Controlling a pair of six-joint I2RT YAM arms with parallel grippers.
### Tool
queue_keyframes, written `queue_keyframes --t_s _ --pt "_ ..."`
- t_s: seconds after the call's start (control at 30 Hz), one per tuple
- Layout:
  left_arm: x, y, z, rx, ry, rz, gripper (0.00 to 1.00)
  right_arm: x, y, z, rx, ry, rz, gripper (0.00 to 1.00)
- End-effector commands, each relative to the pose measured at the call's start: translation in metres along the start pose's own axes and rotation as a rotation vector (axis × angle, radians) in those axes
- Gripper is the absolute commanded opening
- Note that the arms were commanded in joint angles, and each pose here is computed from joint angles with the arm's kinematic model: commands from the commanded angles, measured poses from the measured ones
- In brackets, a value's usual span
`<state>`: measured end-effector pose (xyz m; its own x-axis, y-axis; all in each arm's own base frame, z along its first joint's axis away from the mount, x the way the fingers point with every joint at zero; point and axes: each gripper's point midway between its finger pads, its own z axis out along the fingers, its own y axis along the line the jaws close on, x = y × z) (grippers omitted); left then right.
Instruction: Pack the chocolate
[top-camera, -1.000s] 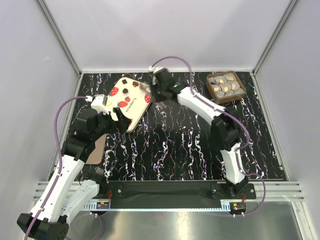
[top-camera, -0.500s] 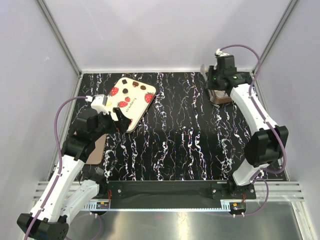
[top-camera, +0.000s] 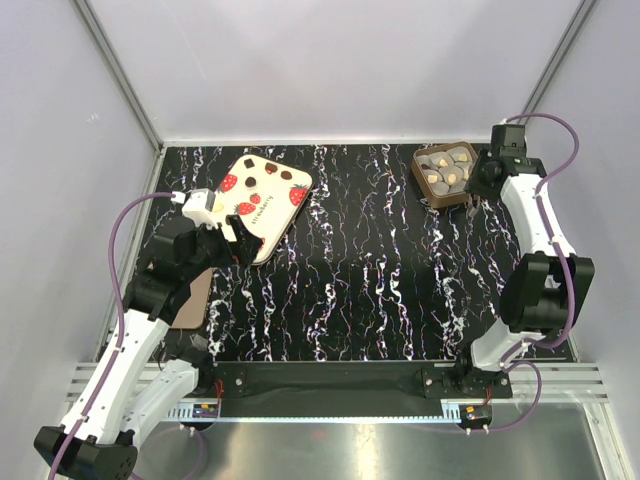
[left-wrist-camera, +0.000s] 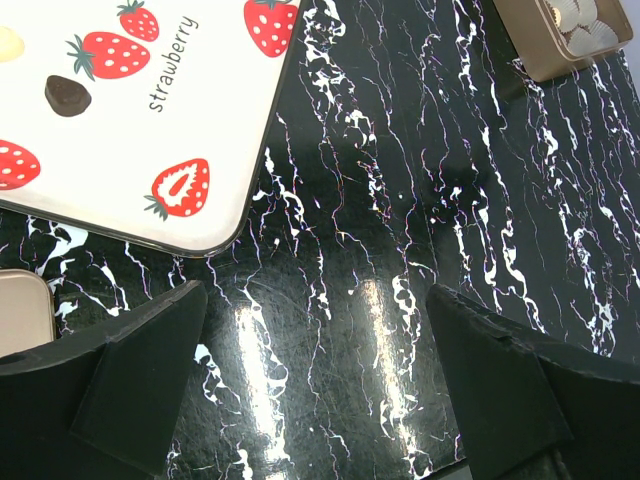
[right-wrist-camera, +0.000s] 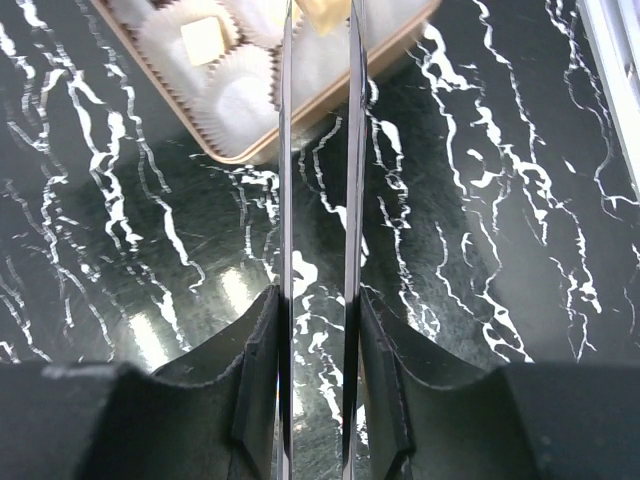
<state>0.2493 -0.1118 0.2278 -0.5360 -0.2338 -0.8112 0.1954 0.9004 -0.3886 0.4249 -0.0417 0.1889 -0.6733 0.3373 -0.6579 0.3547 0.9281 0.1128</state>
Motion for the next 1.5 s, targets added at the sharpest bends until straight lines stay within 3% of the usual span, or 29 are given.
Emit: queue_keyframes --t_s 0.0,0.57,1.1,1.47 --pt "-0.011 0.0 0.002 -0.001 -0.038 0.018 0.99 -0.006 -0.006 0.002 0.013 -0.021 0.028 0.34" --pt "-0.009 0.002 0.006 -0.01 -0.023 0.015 0.99 0.004 -0.031 0.027 0.096 0.04 0.045 0.35" --pt "-0.01 0.001 0.006 -0.01 -0.024 0.017 0.99 -0.005 -0.025 0.058 0.079 0.039 0.02 0.36" --pt "-0.011 0.001 0.006 -0.008 -0.025 0.017 0.99 -0.009 -0.035 0.053 0.144 0.045 0.024 0.4"
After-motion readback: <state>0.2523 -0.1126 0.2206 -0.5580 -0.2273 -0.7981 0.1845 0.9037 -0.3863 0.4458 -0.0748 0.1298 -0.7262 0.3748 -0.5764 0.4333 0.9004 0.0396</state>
